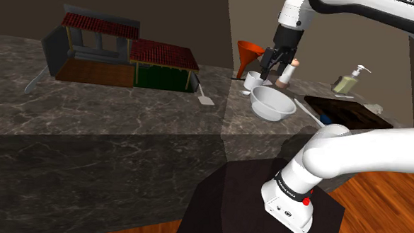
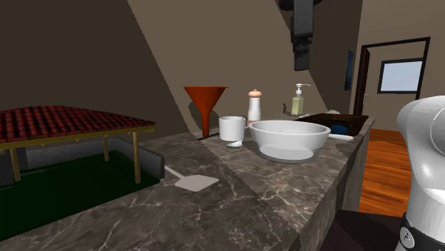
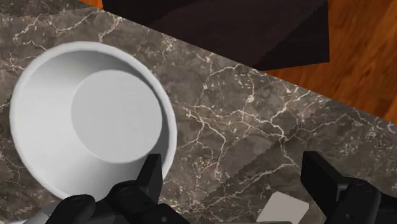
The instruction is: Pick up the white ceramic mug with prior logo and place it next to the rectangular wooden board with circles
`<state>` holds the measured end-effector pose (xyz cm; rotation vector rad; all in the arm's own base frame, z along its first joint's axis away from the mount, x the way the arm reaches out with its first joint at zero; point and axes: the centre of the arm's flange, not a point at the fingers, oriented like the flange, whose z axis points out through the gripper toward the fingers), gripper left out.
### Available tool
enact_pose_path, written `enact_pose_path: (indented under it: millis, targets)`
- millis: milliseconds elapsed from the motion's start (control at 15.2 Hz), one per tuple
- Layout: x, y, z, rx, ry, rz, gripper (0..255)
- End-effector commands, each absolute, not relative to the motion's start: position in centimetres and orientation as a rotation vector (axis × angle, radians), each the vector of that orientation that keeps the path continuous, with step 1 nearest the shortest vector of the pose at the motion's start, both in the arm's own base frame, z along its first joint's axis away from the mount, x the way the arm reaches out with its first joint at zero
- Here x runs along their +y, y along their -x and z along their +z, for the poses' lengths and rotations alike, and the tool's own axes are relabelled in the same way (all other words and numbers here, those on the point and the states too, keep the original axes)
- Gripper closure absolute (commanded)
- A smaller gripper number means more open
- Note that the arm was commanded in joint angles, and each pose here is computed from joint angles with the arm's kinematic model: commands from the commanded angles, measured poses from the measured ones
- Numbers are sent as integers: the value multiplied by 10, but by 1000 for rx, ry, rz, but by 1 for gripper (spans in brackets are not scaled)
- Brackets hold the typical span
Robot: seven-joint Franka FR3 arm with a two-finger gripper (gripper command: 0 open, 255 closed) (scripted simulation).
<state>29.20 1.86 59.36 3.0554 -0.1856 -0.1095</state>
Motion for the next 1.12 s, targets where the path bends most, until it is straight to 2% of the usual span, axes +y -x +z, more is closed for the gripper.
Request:
enact_pose_path:
  millis: [0,1056]
  targets:
    - [19,-292,594,-186,-3055,-110,0]
    - [-144,-407,520,-201,-3075,-90,0]
